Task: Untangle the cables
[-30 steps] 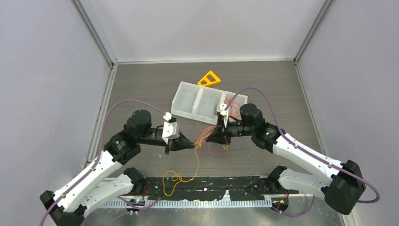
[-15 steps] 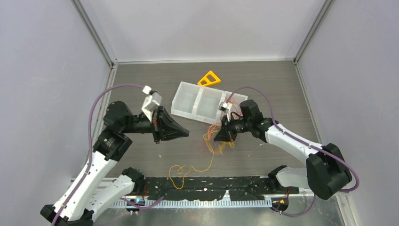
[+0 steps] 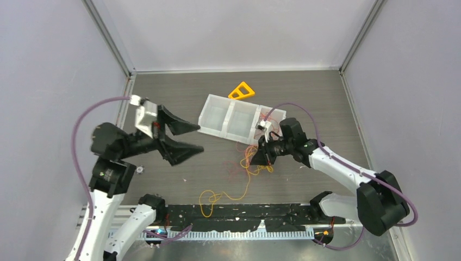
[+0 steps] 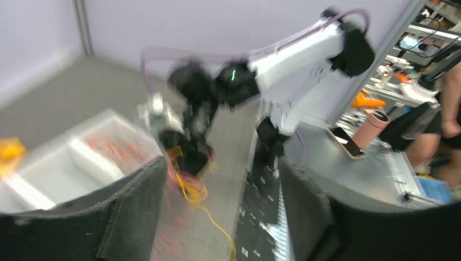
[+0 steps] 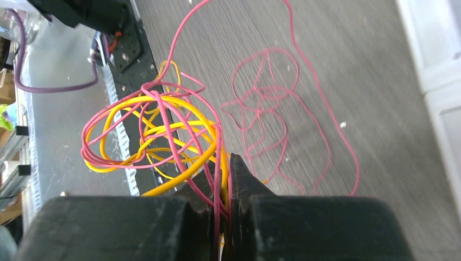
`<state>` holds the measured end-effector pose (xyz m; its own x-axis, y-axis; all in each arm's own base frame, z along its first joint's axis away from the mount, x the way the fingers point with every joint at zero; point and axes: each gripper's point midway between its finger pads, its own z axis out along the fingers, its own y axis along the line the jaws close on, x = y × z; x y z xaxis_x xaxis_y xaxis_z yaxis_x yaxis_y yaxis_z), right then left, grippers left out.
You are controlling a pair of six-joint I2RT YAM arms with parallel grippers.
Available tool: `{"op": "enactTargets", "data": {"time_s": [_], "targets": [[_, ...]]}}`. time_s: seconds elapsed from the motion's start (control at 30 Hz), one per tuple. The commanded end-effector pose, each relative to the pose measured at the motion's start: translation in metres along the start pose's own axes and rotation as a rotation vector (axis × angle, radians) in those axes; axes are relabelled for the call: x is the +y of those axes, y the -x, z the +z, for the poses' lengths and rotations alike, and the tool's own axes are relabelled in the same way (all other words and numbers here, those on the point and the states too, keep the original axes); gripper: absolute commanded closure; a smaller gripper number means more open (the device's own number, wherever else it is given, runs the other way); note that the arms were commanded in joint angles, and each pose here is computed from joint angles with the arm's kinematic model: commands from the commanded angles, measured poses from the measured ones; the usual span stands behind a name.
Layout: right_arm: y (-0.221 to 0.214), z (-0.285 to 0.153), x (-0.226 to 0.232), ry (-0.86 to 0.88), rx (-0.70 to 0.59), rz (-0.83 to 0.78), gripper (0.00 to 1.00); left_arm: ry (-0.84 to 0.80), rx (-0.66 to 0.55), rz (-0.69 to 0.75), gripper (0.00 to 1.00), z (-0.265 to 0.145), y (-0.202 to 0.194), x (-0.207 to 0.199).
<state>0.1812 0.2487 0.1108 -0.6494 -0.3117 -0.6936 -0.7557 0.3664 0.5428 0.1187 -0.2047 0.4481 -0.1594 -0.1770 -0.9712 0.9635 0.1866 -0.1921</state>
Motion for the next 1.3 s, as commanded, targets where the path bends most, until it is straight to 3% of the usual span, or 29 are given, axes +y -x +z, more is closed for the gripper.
{"op": "enactTargets", "data": {"time_s": [0.0, 0.1, 0.23, 0.37, 0.57, 0.7, 0.8, 1.1, 1.27], "targets": [[0.059, -0.017, 0.034, 0.047, -0.184, -0.164, 0.94, 0.13, 0.207, -0.206, 0.13, -0.007, -0.129, 0.048], [0.074, -0.022, 0.054, 0.074, -0.229, -0.181, 0.95, 0.104, 0.279, -0.216, 0.01, 0.003, -0.168, 0.048], [0.09, -0.028, 0.086, 0.13, -0.282, -0.248, 0.94, -0.017, 0.247, -0.229, 0.01, 0.024, -0.17, 0.038], [0.094, -0.03, 0.106, 0.112, -0.299, -0.37, 0.95, -0.08, 0.262, -0.309, 0.24, 0.047, -0.167, 0.034], [0.094, -0.032, 0.112, 0.084, -0.31, -0.419, 0.94, -0.155, 0.212, -0.512, 0.25, 0.057, -0.162, 0.02], [0.093, -0.031, 0.112, 0.079, -0.308, -0.431, 0.95, -0.19, 0.231, -0.528, 0.34, 0.059, -0.166, 0.012], [0.091, -0.03, 0.11, 0.074, -0.302, -0.427, 0.94, -0.225, 0.243, -0.546, 0.35, 0.058, -0.169, 0.003], [0.093, -0.03, 0.113, 0.079, -0.315, -0.429, 0.95, -0.13, 0.277, -0.596, 0.37, 0.068, -0.187, 0.016], [0.093, -0.03, 0.112, 0.069, -0.315, -0.435, 0.94, -0.099, 0.29, -0.64, 0.46, 0.071, -0.193, 0.022]]}}
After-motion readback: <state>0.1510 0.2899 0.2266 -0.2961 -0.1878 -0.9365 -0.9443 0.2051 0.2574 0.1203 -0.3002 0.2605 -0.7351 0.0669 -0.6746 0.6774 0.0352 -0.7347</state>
